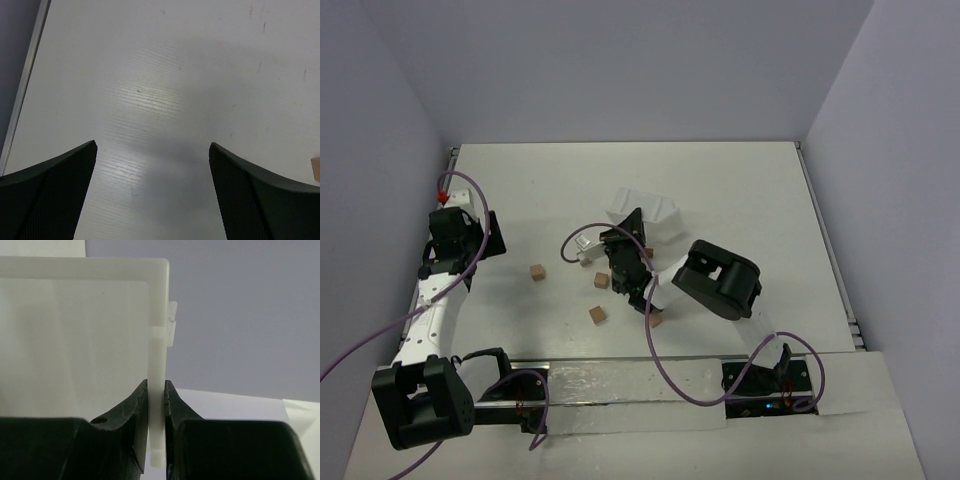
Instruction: Build the wood block tower
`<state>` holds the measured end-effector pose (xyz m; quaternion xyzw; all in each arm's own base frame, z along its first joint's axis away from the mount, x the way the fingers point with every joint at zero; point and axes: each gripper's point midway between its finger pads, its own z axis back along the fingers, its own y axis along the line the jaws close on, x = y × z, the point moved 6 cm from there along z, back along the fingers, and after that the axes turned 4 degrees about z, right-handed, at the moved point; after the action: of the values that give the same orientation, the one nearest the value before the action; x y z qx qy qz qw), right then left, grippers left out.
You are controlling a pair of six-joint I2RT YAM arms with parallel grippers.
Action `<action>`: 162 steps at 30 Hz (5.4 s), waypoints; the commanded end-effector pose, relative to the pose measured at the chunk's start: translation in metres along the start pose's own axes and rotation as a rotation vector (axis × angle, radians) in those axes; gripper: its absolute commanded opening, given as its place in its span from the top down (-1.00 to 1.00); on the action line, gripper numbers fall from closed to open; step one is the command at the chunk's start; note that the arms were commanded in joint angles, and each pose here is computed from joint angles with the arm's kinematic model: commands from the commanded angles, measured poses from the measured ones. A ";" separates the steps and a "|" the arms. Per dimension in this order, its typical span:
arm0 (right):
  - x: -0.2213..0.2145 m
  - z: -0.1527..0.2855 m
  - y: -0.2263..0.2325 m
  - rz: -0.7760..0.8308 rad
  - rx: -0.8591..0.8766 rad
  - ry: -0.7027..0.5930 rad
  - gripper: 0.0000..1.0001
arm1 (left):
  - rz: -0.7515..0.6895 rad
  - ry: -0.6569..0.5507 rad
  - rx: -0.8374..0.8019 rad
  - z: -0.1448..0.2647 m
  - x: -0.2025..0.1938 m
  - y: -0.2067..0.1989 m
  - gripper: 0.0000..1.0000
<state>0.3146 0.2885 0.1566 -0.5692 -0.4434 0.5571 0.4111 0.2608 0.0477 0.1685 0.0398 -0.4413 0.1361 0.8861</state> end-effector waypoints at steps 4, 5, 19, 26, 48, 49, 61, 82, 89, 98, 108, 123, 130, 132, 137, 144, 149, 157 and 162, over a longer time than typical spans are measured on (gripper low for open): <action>-0.113 -0.019 -0.063 -0.693 -0.135 0.286 1.00 | -0.013 -0.089 -0.073 0.009 0.024 -0.007 -0.99; -0.124 -0.025 -0.065 -0.701 -0.047 0.299 1.00 | -0.016 -0.093 -0.090 0.010 0.024 -0.009 -0.99; -0.270 -0.078 0.028 -1.213 0.811 0.452 1.00 | -0.056 -0.093 -0.207 0.012 0.021 -0.021 -0.98; -0.351 -0.108 0.057 -1.379 0.915 0.540 1.00 | -0.108 -0.103 -0.266 0.017 0.018 -0.025 -0.99; -0.445 -0.144 0.142 -1.545 1.051 0.692 0.92 | -0.109 -0.081 -0.269 0.014 0.014 -0.025 -0.98; -0.446 -0.143 0.144 -1.549 1.055 0.692 0.86 | -0.108 -0.079 -0.268 0.014 0.014 -0.025 -0.99; -0.451 -0.140 0.126 -1.567 1.031 0.665 -0.27 | -0.105 -0.066 -0.271 0.012 0.013 -0.026 -0.99; -0.282 -0.050 -0.084 -1.438 0.936 0.098 -0.99 | -0.398 -0.053 -0.716 0.048 0.017 -0.064 -0.98; -0.164 0.028 -0.018 -1.348 1.197 -0.017 -0.96 | -0.495 -0.038 -0.695 0.046 -0.022 -0.062 -0.96; -0.111 0.068 0.029 -1.214 1.331 -0.033 -0.69 | -0.576 0.072 -0.657 0.025 -0.050 -0.056 -0.78; -0.075 0.078 0.041 -1.104 1.403 -0.091 -0.57 | -0.632 0.183 -0.645 0.003 -0.054 -0.056 -0.65; -0.053 0.086 0.051 -0.995 1.475 -0.132 -0.56 | -0.695 0.250 -0.688 -0.019 -0.063 -0.063 -0.53; -0.052 0.087 0.051 -0.945 1.498 -0.168 -0.68 | -0.843 0.160 -0.838 -0.015 -0.066 -0.071 -0.51; -0.051 0.087 0.052 -0.946 1.508 -0.162 -0.68 | -0.862 0.148 -0.865 -0.016 -0.065 -0.073 -0.51; -0.048 0.090 0.055 -0.959 1.543 -0.149 -0.65 | -0.905 0.133 -0.904 -0.026 -0.065 -0.076 -0.49; -0.040 0.096 0.061 -1.000 1.612 -0.112 -0.57 | -0.944 0.091 -0.928 -0.034 -0.068 -0.079 -0.42; -0.038 0.095 0.067 -1.005 1.613 -0.075 -0.50 | -0.977 0.086 -0.947 -0.039 -0.069 -0.080 -0.36; -0.039 0.096 0.064 -1.020 1.613 -0.077 -0.53 | -0.998 0.138 -0.960 -0.052 -0.070 -0.076 -0.08; -0.042 0.096 0.059 -1.027 1.596 -0.078 -0.57 | -1.009 0.161 -0.971 -0.057 -0.071 -0.075 0.33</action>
<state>0.2172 0.2208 0.0885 0.1550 -0.1136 0.4669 0.8632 0.2718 -0.0257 0.0707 -0.1646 -0.2913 -0.4791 0.8115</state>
